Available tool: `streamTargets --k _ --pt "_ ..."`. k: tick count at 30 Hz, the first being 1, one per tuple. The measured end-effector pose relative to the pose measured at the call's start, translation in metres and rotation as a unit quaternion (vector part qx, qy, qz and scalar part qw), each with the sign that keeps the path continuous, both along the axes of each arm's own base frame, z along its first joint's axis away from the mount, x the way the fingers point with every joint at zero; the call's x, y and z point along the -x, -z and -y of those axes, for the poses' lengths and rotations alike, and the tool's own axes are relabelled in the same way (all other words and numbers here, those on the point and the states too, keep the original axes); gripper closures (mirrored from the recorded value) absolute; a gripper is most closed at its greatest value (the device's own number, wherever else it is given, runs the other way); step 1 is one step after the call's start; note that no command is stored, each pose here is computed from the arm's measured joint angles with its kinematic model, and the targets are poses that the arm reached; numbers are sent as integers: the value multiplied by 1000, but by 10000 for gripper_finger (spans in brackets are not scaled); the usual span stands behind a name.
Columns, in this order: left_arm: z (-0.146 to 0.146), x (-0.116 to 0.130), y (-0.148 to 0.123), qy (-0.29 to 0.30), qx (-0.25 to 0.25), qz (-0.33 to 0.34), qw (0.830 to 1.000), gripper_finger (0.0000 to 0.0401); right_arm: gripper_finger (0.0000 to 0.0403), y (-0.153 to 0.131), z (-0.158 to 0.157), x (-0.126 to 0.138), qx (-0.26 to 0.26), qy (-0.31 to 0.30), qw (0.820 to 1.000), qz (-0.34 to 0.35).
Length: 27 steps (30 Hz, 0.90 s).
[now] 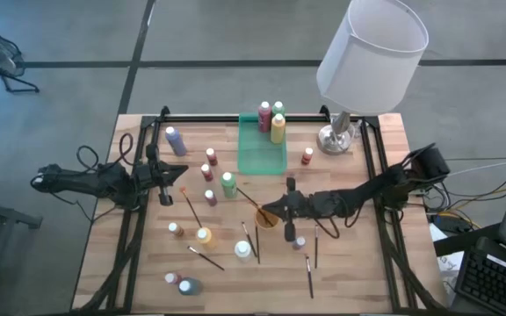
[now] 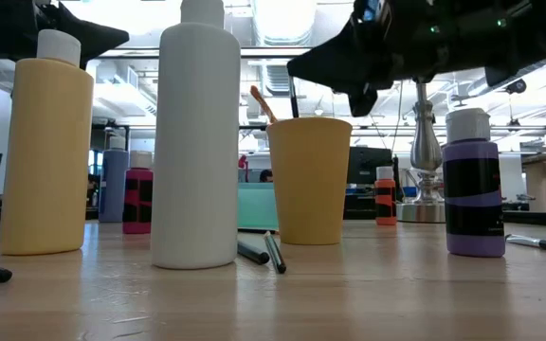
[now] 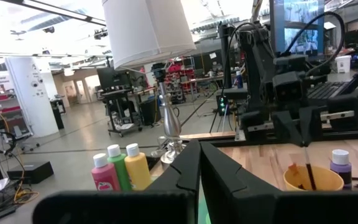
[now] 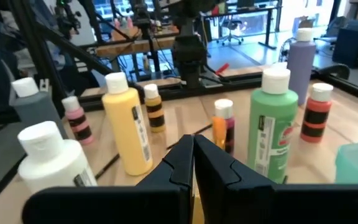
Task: Pick & Place Paint Supplies
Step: Put the silver paintbrush into the yellow cup
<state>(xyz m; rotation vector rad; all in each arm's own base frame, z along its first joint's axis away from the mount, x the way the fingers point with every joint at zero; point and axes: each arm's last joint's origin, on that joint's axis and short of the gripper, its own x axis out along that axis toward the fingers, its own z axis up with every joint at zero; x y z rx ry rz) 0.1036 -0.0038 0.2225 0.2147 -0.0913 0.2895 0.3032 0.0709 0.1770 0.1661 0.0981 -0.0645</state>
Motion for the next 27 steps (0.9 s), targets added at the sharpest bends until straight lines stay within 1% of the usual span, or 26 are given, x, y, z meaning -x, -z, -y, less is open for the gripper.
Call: streamTargets --k 6,11,22,24,27 --pt "0 0 0 0 0 0 1000 385 395 10 1 -1 -14 4 1000 -15" --pt "0 0 0 0 0 0 1000 385 395 13 1 -2 -14 4 1000 -21" --pt "0 0 0 0 0 0 1000 385 394 13 1 -1 -14 3 1000 -22" --pt "0 0 0 0 0 0 1000 385 389 13 1 -1 -14 3 1000 -23" --pt "0 0 0 0 0 0 1000 385 371 14 1 -1 -29 5 999 -25"
